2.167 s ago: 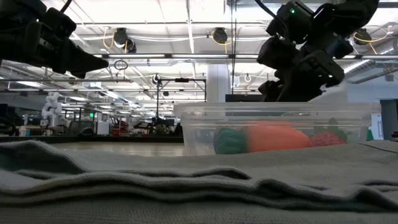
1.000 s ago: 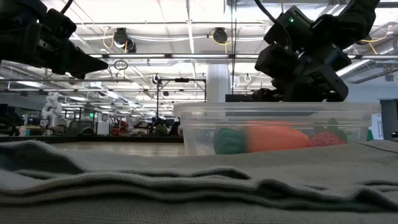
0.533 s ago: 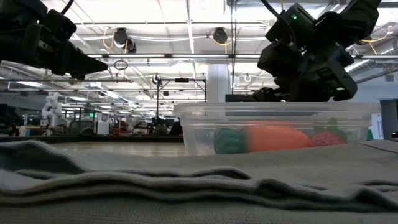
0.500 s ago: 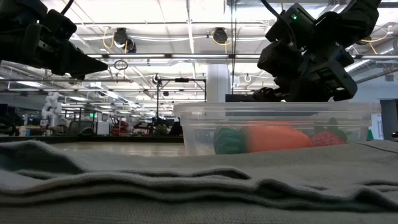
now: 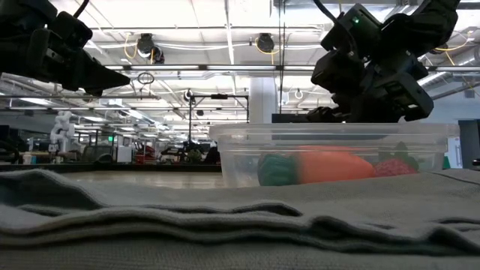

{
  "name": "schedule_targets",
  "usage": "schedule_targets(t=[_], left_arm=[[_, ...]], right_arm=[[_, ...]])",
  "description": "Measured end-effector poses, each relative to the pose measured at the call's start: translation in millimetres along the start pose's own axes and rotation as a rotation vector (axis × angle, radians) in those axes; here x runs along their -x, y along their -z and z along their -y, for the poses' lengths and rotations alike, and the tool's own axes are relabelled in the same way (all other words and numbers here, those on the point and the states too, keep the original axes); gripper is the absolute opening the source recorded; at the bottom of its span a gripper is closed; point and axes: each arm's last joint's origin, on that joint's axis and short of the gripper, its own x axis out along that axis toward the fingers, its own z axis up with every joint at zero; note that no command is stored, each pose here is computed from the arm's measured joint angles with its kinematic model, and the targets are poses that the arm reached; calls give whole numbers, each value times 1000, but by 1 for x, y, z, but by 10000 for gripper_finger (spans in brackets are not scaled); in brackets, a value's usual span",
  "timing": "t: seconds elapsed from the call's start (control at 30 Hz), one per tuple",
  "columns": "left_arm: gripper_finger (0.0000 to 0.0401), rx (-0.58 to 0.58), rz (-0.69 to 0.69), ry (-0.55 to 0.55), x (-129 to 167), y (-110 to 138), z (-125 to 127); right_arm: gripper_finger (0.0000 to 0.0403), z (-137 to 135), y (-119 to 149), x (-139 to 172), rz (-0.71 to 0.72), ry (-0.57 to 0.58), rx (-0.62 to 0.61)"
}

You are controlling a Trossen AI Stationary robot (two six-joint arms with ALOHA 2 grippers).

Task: Pick and placing Produce into tupperware
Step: Put the green pea into the transparent bin

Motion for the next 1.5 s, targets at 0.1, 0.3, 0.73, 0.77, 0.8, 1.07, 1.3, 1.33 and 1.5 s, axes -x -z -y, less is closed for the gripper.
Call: schedule_targets(t=[0.1,0.3,0.73,0.77,0.8,1.07,1.3,1.33,1.5], left_arm=[[24,0,0,0,0,0,0],[24,0,0,1,0,0,0],[24,0,-7,2,0,1,0],[24,0,-8,2,0,1,0],[24,0,-8,2,0,1,0],[24,-4,-8,2,0,1,0],[24,-4,-8,2,0,1,0],[24,-5,-8,2,0,1,0],[24,-5,-8,2,0,1,0]], right_arm=[[260,0,1,-1,-6,0,-12],[260,0,5,-3,-37,6,-40],[260,1,6,-5,-47,19,81],[260,0,6,-6,-46,18,96],[260,0,6,-6,-47,17,109],[260,0,7,-6,-54,12,188],[260,-1,8,-6,-53,11,223],[260,-1,9,-6,-52,11,230],[260,-3,20,-7,-66,4,231]])
